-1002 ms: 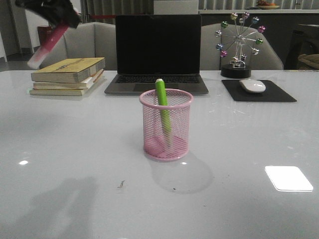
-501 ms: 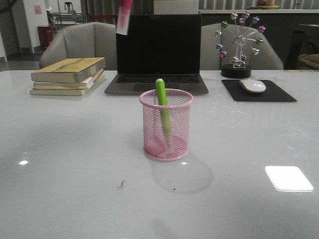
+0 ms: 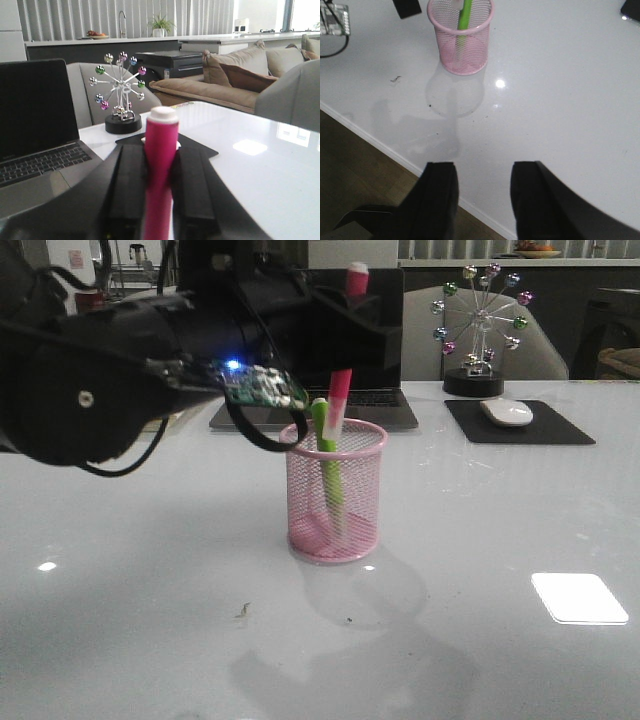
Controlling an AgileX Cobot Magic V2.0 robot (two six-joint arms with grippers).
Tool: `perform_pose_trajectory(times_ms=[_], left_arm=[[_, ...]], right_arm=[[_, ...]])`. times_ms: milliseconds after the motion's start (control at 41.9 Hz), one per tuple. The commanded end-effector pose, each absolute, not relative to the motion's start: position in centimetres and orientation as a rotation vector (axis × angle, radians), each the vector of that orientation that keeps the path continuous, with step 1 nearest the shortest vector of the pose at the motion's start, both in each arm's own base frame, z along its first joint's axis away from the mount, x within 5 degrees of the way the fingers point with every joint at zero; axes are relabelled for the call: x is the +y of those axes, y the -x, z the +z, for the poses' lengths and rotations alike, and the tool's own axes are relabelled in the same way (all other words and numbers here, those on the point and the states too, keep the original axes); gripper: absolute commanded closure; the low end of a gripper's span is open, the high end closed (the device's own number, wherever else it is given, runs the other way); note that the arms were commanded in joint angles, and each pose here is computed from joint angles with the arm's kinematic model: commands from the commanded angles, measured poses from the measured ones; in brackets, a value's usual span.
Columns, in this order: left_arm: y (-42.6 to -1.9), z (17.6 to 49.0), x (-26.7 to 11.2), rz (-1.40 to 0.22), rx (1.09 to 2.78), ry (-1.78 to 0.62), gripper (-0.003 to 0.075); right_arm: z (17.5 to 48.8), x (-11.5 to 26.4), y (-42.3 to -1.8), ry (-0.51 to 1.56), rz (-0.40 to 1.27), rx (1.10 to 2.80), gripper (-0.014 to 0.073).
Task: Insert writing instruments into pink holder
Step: 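Lower the pink marker into the holder beside the green one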
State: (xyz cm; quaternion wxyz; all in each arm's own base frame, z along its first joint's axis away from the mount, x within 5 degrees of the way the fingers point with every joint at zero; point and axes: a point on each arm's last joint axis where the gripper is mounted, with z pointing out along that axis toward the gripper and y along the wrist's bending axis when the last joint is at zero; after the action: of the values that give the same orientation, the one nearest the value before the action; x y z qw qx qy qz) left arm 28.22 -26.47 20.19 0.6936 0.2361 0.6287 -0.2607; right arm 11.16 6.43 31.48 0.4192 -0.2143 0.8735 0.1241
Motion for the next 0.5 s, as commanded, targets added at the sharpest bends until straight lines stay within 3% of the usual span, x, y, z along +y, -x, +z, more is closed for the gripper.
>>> perform_pose_trajectory(times_ms=[0, 191, 239, 382, 477], left_arm=[[-28.01, 22.56, -26.78, -0.631, 1.259, -0.46, 0.0629], [-28.11, 21.93, -26.91, -0.628, 1.277, -0.468, 0.0622], [-28.11, 21.93, -26.91, -0.628, 1.277, -0.468, 0.0591], [-28.11, 21.93, -26.91, -0.628, 1.277, -0.468, 0.0406], [-28.11, 21.93, -26.91, -0.628, 1.277, -0.468, 0.0345]], right_arm=[[32.86, 6.46, -11.44, 0.506, 0.327, 2.101, 0.0214], [32.86, 6.46, -11.44, 0.506, 0.327, 2.101, 0.0214], [32.86, 6.46, -11.44, 0.506, 0.327, 2.101, 0.0214], [32.86, 6.46, -11.44, 0.506, 0.327, 2.101, 0.0214], [32.86, 6.46, -11.44, 0.506, 0.327, 2.101, 0.0214]])
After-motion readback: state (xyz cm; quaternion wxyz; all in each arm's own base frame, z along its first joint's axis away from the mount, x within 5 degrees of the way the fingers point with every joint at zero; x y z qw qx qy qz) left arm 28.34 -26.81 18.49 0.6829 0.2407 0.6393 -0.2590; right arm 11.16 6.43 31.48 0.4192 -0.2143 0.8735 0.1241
